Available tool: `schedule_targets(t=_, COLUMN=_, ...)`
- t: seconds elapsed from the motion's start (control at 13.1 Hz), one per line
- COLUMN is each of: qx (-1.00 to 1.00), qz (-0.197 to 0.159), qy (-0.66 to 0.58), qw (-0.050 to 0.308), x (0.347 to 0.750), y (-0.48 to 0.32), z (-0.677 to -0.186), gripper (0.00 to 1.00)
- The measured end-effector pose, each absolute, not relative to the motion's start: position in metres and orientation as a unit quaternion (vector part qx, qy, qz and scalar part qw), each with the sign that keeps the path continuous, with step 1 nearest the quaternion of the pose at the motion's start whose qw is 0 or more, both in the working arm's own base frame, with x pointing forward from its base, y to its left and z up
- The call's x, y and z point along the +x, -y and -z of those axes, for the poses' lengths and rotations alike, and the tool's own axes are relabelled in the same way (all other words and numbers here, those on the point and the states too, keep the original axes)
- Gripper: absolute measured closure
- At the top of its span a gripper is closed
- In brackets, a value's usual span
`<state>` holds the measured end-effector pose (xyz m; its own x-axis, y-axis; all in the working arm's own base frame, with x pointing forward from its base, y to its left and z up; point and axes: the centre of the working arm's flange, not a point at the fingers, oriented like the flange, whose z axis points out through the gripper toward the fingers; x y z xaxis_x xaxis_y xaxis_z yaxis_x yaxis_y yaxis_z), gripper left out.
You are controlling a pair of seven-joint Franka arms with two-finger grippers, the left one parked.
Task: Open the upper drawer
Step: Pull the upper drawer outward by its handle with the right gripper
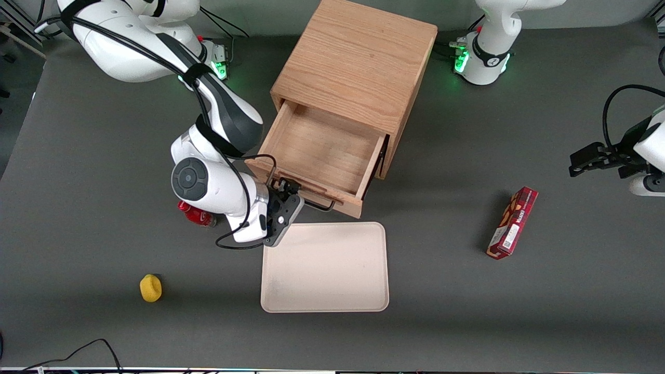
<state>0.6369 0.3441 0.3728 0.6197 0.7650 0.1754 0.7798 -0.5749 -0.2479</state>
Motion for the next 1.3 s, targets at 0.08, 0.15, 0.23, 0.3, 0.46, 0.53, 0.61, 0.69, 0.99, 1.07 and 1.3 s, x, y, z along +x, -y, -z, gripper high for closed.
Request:
schedule_targets(t=0.08, qx=-0.887, qz=0.027, qy=0.436, qw=0.151, x=0.641, y=-0.341, z=-0.373, gripper=0.0)
schedule_targets(t=0.15, qx=-0.887, qz=0.031, qy=0.436, qw=0.15, x=0.645, y=-0.338, z=-0.374, gripper=0.0)
schedule_targets(t=0.23, qx=-0.886, qz=0.035, qy=0.438, qw=0.148, x=0.649, y=-0.333, z=-0.374, gripper=0.0)
schedule_targets(t=0.3, qx=-0.885, qz=0.039, qy=0.44, qw=0.146, x=0.654, y=-0.327, z=-0.375, gripper=0.0)
schedule_targets(t=0.46, qx=-0.887, qz=0.043, qy=0.438, qw=0.142, x=0.661, y=-0.317, z=-0.375, gripper=0.0)
schedule_targets(t=0.53, qx=-0.887, qz=0.043, qy=0.436, qw=0.142, x=0.663, y=-0.314, z=-0.376, gripper=0.0)
schedule_targets(t=0.61, qx=-0.888, qz=0.045, qy=0.435, qw=0.142, x=0.664, y=-0.312, z=-0.376, gripper=0.0)
schedule_targets(t=0.69, qx=-0.888, qz=0.045, qy=0.434, qw=0.143, x=0.665, y=-0.31, z=-0.376, gripper=0.0)
schedule_targets(t=0.99, qx=-0.891, qz=0.047, qy=0.421, qw=0.162, x=0.669, y=-0.306, z=-0.381, gripper=0.0)
schedule_targets(t=1.07, qx=-0.892, qz=0.045, qy=0.418, qw=0.164, x=0.671, y=-0.302, z=-0.385, gripper=0.0)
schedule_targets(t=1.3, qx=-0.896, qz=0.066, qy=0.403, qw=0.175, x=0.684, y=-0.282, z=-0.426, gripper=0.0)
